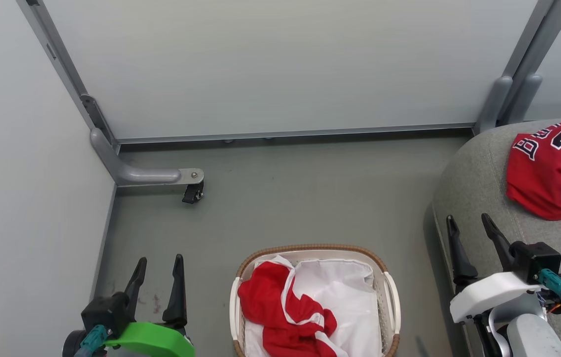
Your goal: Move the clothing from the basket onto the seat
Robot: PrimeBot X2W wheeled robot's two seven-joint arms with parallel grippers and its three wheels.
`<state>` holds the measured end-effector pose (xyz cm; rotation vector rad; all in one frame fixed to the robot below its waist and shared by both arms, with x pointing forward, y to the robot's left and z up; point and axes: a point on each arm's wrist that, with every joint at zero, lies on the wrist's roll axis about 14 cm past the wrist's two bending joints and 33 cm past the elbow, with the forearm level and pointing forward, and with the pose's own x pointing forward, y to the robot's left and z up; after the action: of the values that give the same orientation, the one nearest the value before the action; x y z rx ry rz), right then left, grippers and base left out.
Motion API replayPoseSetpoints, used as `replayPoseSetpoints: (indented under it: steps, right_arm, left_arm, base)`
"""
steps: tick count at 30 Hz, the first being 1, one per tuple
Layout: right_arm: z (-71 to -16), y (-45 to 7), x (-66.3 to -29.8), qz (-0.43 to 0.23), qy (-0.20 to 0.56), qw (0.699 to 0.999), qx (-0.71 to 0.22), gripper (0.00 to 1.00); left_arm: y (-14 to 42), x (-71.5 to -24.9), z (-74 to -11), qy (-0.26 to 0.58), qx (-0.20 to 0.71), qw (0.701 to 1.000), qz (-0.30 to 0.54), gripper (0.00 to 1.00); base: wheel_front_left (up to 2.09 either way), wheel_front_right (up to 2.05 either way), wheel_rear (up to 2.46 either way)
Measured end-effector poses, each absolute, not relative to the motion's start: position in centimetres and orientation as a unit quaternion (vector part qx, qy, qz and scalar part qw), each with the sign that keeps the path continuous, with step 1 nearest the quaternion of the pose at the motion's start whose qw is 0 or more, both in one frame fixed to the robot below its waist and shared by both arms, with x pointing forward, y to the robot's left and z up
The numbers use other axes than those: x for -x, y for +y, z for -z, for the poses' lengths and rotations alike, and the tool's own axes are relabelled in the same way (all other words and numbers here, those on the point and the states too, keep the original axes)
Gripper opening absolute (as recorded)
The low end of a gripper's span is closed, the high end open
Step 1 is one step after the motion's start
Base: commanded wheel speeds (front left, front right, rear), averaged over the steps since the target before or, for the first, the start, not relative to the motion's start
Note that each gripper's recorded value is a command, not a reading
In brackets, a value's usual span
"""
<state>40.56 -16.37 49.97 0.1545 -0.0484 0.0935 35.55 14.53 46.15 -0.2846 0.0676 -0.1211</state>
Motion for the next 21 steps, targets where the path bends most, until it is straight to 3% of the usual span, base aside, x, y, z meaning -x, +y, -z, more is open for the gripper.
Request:
replayPoseSetpoints:
  steps: [8, 21]
  right_arm:
    - [-49.8, -16.4, -40.6, -0.046, -0.022, 0.996, -0.078, 1.0]
    - [-49.9, -16.8, -43.0, -0.042, -0.029, 0.996, -0.077, 1.0]
  left_arm:
    - [14.2, -35.7, -46.0, 0.037, 0.141, 0.987, 0.064, 1.0]
    - [9.3, -39.6, -45.6, 0.052, 0.109, 0.982, 0.148, 1.0]
  base:
    - [0.0, 0.0, 0.0]
    - [0.0, 0.0, 0.0]
